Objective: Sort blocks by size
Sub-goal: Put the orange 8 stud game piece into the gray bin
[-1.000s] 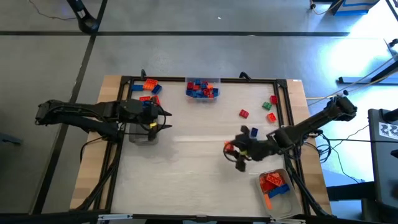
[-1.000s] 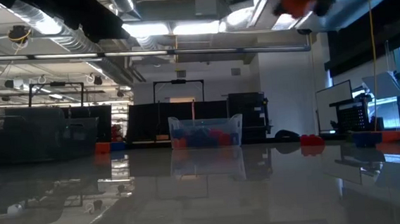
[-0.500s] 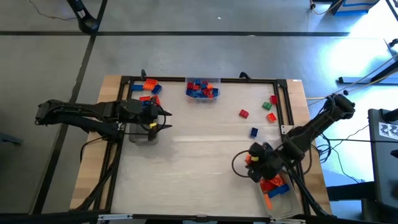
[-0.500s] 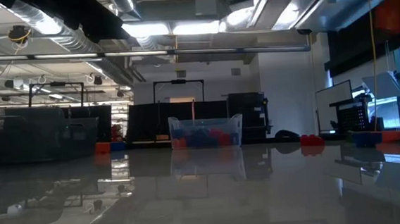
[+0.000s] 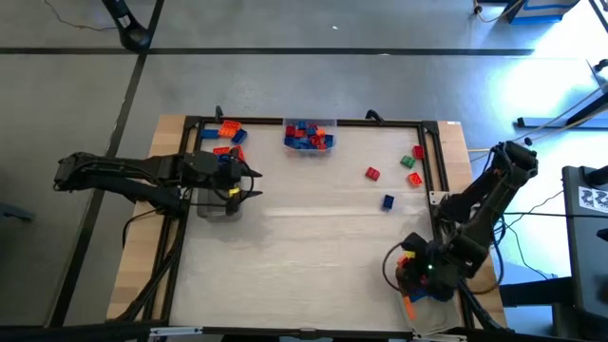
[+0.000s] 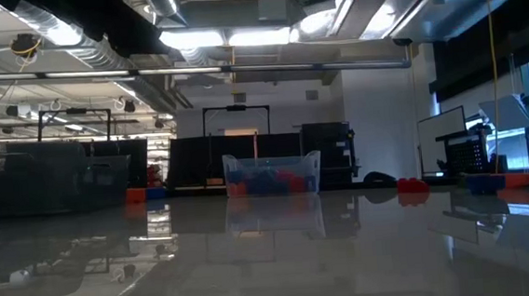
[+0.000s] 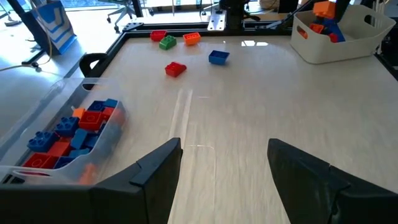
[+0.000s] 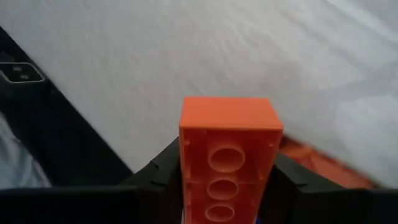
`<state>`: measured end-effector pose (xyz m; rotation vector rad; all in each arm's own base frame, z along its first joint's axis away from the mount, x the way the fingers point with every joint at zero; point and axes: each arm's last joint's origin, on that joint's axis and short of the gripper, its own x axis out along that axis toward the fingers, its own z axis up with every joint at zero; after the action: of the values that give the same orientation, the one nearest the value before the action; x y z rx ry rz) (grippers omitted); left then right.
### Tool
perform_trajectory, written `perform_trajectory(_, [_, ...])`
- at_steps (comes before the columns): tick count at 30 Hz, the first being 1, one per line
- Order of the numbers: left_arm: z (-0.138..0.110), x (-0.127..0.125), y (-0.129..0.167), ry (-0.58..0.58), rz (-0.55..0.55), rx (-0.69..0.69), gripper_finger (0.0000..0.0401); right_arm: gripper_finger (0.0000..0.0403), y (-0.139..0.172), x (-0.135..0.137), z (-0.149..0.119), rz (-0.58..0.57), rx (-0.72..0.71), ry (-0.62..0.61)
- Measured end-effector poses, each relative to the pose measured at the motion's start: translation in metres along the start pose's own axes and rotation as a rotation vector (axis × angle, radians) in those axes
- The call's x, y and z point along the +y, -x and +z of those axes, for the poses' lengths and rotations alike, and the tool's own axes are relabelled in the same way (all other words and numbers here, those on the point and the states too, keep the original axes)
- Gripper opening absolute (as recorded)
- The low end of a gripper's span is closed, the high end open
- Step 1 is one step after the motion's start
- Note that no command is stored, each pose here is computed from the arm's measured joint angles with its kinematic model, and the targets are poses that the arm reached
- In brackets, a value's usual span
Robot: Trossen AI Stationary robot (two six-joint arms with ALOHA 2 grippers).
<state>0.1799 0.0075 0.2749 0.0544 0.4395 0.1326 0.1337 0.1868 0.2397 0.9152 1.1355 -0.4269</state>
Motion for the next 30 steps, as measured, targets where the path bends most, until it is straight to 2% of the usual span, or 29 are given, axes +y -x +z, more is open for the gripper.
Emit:
perform_trajectory(7, [0.000, 0.000, 0.000, -0.005, 0.000, -0.001, 0.0226, 0.0136, -0.004, -0.001, -0.031, 0.015, 0.086, -0.101])
perform_trajectory(11, [0.002, 0.000, 0.000, -0.020, 0.000, -0.016, 0.0226, 0.0144, -0.012, -0.002, -0.039, -0.051, 0.126, -0.184])
perform_trajectory(12, [0.002, 0.000, 0.000, -0.019, 0.001, -0.018, 0.0226, 0.0159, -0.013, -0.003, -0.039, -0.074, 0.135, -0.196])
perform_trajectory(15, [0.001, 0.000, 0.000, -0.025, 0.000, -0.014, 0.0226, 0.0239, -0.014, -0.008, -0.039, -0.152, 0.145, -0.210])
perform_trajectory(18, [0.001, 0.002, 0.000, -0.019, 0.012, -0.013, 0.0226, 0.0317, -0.013, -0.008, -0.036, -0.195, 0.232, -0.231])
perform_trajectory(20, [0.001, 0.006, 0.000, 0.001, 0.031, -0.011, 0.0226, 0.0355, -0.008, -0.007, -0.035, -0.211, 0.315, -0.227])
perform_trajectory(22, [0.001, 0.011, -0.001, 0.033, 0.056, -0.009, 0.0226, 0.0384, 0.002, -0.003, -0.031, -0.199, 0.336, -0.228])
perform_trajectory(26, [-0.001, 0.024, -0.001, 0.100, 0.141, 0.003, 0.0226, 0.0384, 0.028, 0.003, -0.017, -0.133, 0.235, -0.176])
perform_trajectory(30, [-0.007, 0.042, -0.001, 0.170, 0.330, 0.047, 0.0226, 0.0366, 0.049, 0.005, 0.001, -0.061, -0.054, -0.014])
